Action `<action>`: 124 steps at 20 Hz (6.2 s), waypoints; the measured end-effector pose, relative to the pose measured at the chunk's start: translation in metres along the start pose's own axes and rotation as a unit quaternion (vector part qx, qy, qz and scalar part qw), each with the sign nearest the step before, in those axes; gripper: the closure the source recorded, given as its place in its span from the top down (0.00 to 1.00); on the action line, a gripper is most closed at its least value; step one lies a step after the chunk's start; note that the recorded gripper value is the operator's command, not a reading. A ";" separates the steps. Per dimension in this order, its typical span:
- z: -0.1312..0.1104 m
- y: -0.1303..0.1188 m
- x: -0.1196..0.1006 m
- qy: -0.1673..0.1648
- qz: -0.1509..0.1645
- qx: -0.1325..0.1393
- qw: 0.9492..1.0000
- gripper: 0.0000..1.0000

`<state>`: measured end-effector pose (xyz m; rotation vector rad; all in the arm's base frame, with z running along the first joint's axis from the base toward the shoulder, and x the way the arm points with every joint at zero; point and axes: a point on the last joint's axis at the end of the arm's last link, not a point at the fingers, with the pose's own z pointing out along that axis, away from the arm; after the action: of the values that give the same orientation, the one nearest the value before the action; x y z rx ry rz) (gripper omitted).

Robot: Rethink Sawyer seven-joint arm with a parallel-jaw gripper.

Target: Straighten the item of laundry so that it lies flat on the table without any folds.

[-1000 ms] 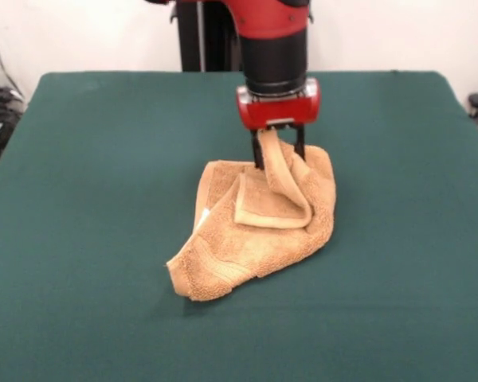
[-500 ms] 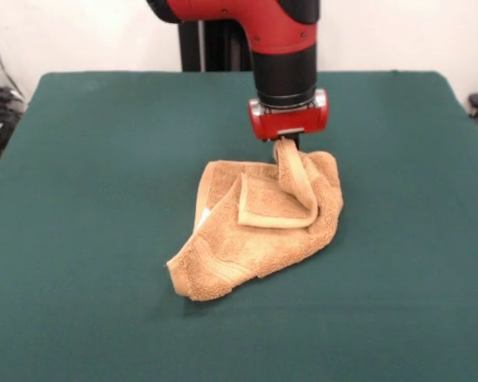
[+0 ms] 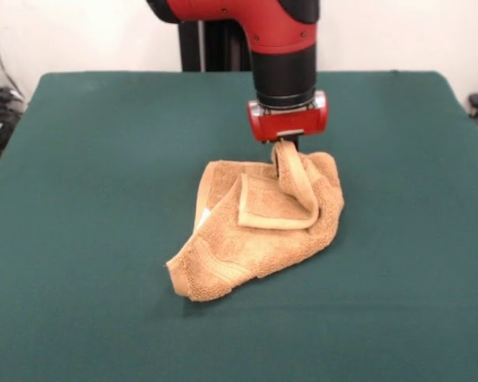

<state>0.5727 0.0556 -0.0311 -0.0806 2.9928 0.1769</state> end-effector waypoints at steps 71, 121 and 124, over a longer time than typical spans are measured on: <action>0.026 0.105 -0.089 0.009 -0.040 0.083 0.996 0.00; -0.037 0.134 -0.139 -0.103 -0.037 0.108 0.988 1.00; -0.045 0.143 -0.140 -0.100 -0.033 0.106 0.989 1.00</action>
<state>0.6955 0.1982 0.0494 -0.1311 2.7841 -0.1328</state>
